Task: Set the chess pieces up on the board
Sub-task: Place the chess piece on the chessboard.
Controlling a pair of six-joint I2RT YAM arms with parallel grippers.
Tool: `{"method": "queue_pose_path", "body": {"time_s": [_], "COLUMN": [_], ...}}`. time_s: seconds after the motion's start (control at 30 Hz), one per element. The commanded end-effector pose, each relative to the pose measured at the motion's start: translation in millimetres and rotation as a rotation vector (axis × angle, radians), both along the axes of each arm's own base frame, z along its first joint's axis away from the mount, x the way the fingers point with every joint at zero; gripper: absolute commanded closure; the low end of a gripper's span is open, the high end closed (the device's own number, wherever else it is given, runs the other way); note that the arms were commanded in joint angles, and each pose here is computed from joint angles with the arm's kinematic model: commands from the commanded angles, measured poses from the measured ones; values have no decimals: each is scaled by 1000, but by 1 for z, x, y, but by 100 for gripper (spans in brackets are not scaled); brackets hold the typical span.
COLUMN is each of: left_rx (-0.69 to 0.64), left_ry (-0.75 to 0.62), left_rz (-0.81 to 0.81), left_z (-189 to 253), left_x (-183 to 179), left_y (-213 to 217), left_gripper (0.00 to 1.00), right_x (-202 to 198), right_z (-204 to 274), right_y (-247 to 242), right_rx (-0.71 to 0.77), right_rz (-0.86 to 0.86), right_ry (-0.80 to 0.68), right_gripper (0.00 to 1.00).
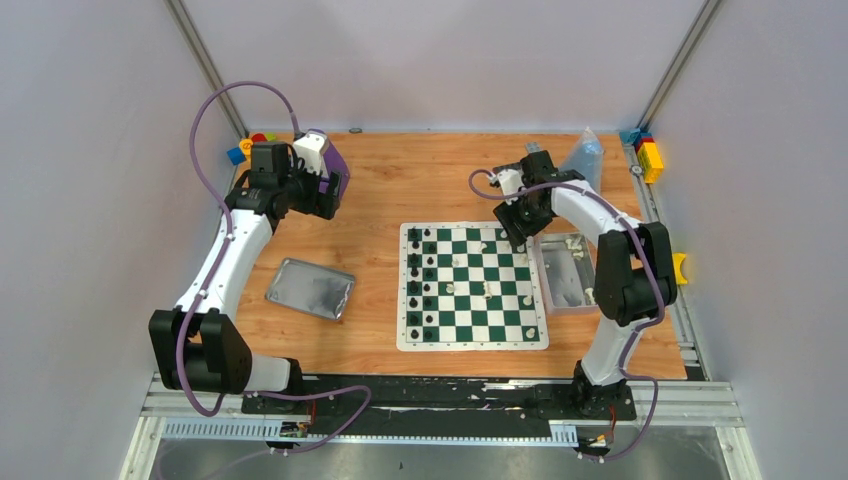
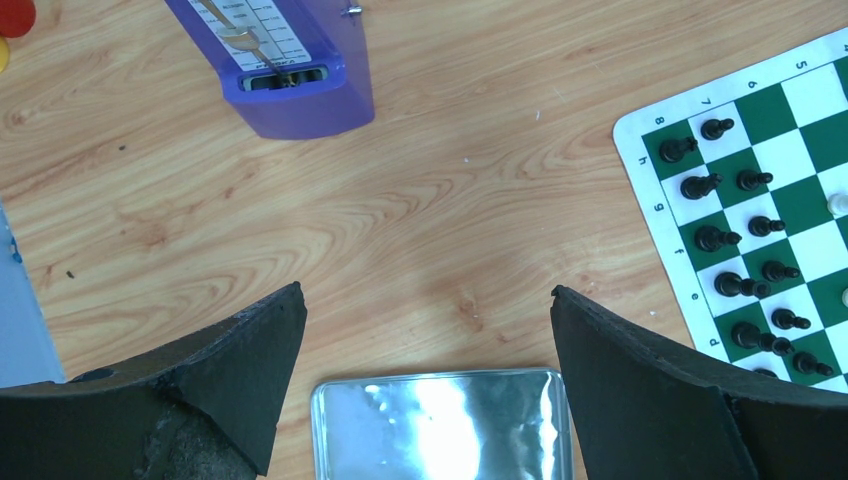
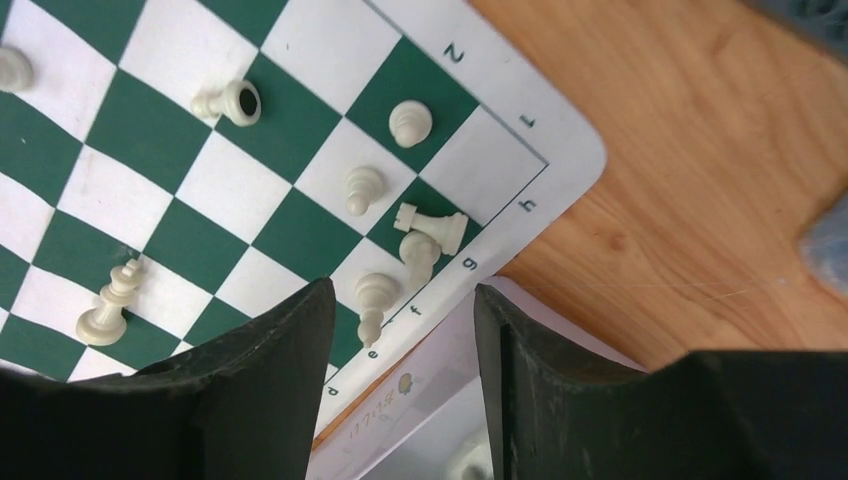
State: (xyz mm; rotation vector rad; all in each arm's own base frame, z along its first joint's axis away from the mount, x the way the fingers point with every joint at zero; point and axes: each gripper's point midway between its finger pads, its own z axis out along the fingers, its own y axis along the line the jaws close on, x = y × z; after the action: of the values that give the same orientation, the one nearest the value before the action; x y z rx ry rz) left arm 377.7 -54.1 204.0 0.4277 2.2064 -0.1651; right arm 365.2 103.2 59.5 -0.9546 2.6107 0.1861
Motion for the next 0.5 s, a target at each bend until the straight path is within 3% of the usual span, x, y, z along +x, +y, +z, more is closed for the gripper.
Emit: {"method": "queue_pose_path", "body": {"time_s": [0.0,0.27,0.47], "left_rx": [-2,-4,-3], "left_ry": [-40,-43,-52], "left_rz": [-11,-14,-14], "left_z": [7,8,11], "left_x": [4,3,2], "left_y": [1,0,0], "left_gripper": [0,0,0], "right_x": [33,62,58], "right_z": [35,21,8], "right_y": [3,0,-2], "right_rx": [34,24,10], "right_rz": [-28,-53,-53], "right_ry": [-117,-92,-33], "right_gripper": [45,47,48]}}
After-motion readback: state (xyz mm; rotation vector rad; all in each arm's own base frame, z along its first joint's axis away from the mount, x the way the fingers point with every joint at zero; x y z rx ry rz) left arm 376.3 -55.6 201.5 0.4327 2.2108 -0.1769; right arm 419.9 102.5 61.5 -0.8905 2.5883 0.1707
